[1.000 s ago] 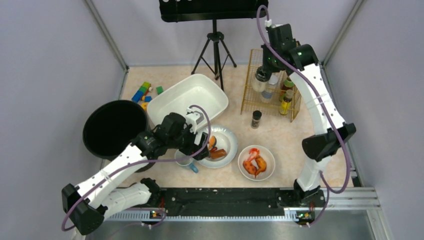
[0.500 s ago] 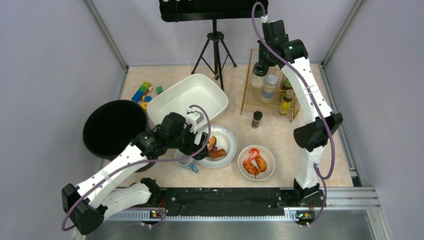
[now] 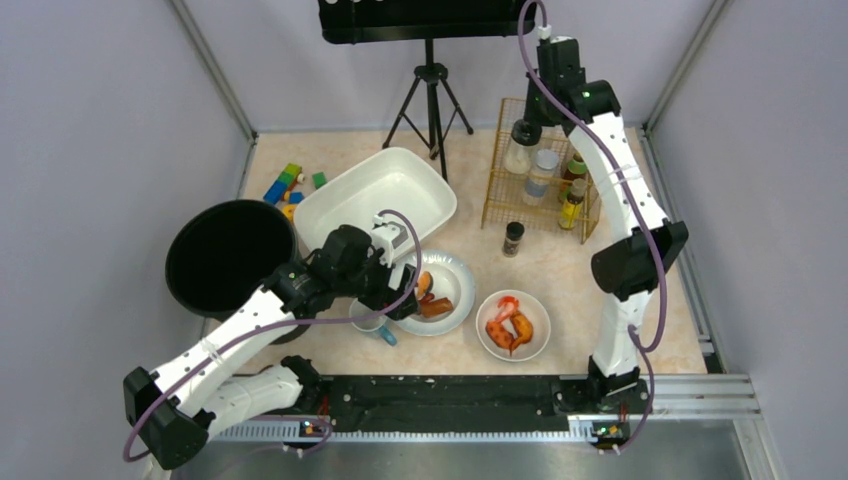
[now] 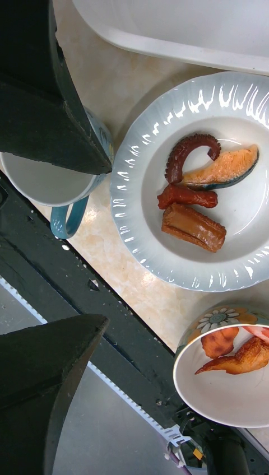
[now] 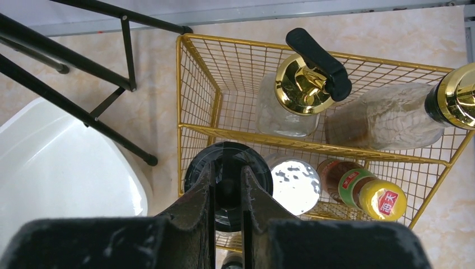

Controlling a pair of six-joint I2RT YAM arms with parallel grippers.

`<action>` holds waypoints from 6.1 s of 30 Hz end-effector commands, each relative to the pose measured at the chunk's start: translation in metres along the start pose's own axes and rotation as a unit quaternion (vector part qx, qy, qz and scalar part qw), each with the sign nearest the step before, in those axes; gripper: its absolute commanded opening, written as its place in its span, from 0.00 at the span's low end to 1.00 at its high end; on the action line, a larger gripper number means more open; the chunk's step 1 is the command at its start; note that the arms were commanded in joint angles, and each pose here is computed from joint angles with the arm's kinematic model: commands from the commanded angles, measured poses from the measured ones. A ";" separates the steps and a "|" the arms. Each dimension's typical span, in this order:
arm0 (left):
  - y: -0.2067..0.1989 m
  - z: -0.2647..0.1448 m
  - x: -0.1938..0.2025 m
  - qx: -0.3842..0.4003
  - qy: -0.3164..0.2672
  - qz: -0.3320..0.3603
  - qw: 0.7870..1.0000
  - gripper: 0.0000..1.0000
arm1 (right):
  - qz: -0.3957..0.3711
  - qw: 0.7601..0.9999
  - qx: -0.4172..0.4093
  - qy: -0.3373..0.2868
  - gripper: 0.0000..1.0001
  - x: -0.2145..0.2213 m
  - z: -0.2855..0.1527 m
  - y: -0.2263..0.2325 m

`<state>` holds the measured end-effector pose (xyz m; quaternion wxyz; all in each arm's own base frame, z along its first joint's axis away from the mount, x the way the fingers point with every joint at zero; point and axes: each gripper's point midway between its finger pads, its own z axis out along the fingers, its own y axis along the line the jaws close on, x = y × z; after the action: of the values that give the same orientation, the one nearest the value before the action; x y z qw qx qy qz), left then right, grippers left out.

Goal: Clear the kitchen counter

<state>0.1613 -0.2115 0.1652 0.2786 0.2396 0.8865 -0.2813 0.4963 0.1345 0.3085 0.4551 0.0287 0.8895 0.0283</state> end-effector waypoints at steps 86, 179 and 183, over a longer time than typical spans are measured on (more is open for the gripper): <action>0.002 0.002 -0.003 -0.004 -0.004 0.004 1.000 0.99 | 0.024 0.989 -0.032 0.144 0.77 0.239 -0.003 0.018; 0.002 0.004 -0.002 -0.004 0.000 0.003 1.000 0.99 | 0.027 0.988 0.016 0.150 0.53 0.190 0.053 -0.026; 0.003 0.005 -0.001 -0.005 0.003 0.002 1.000 0.99 | 0.026 0.989 0.016 0.145 0.63 0.185 0.049 -0.026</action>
<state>0.1622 -0.2116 0.1613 0.2728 0.2388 0.8899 -0.2767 0.4276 0.1260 0.1326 0.3248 0.0513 0.9438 0.0328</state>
